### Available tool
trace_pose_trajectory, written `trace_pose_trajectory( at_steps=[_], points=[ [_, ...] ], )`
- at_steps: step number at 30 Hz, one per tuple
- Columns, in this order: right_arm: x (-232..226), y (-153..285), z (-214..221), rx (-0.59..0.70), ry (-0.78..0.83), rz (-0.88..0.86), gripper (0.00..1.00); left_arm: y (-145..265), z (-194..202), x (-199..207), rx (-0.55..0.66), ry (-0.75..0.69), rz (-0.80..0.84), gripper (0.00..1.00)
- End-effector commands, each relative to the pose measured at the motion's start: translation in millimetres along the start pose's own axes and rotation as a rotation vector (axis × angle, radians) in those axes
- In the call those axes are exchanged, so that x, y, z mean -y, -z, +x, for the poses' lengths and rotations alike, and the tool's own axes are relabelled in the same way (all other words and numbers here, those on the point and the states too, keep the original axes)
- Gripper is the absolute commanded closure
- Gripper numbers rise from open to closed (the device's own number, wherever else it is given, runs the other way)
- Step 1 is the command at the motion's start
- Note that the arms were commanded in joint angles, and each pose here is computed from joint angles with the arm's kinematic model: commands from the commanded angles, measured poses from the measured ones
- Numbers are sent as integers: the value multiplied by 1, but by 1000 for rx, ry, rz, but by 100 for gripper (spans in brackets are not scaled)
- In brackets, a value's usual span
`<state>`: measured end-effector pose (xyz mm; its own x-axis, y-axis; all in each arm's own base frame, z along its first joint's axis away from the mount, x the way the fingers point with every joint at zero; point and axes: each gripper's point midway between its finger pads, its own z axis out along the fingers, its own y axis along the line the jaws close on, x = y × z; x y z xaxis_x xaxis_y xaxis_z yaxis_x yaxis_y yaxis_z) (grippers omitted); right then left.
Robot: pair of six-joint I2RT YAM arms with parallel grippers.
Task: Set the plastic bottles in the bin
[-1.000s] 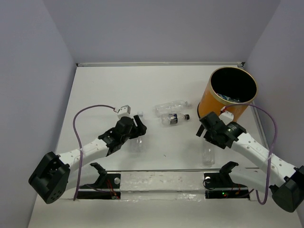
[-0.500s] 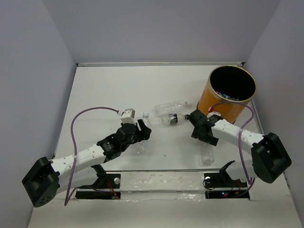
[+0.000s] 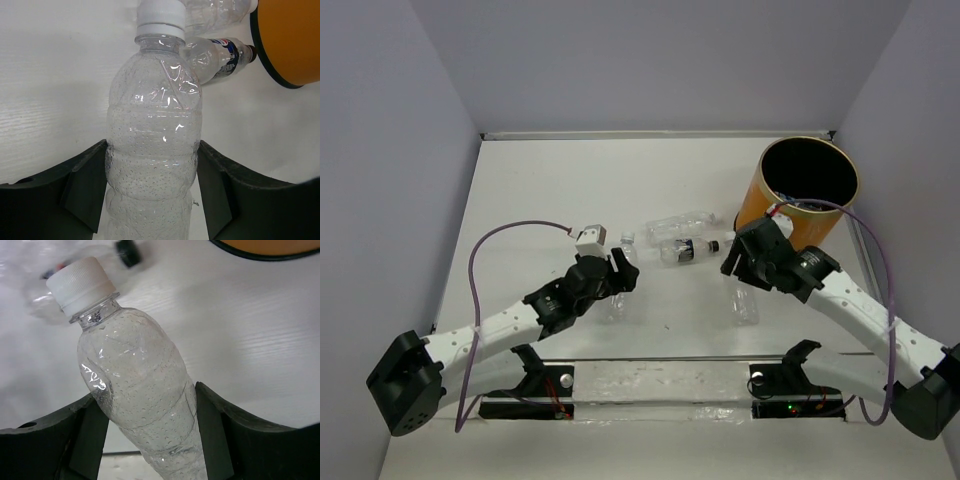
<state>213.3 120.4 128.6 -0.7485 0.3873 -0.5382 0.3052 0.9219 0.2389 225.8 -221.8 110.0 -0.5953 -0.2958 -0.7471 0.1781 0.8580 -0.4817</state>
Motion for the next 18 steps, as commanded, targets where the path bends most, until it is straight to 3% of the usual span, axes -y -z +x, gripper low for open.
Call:
trace_pose_trajectory(
  at_steps=[1,5,8,11,12,14,17,18],
  points=[
    [-69,62,-25,47,54,-323,74,5,-31,25,76,10,47,40],
    [-118,112,-69,201,126,-533,73,7,-39,33,93,1,51,41],
    [-127,140,-137,462,218,-459,73,10,-47,45,98,-3,68,41],
    [-108,172,-216,797,217,-255,75,14,-54,60,103,-7,99,41],
    [-98,196,-250,947,129,-195,75,17,-60,67,115,-8,109,41],
    [-71,225,-295,1125,95,-80,76,20,-61,74,113,-25,114,41],
    [-32,228,-333,1199,29,23,76,23,-73,85,144,-33,113,41],
    [-1,226,-349,1223,-16,103,76,23,-74,89,145,-35,118,41]
  ],
)
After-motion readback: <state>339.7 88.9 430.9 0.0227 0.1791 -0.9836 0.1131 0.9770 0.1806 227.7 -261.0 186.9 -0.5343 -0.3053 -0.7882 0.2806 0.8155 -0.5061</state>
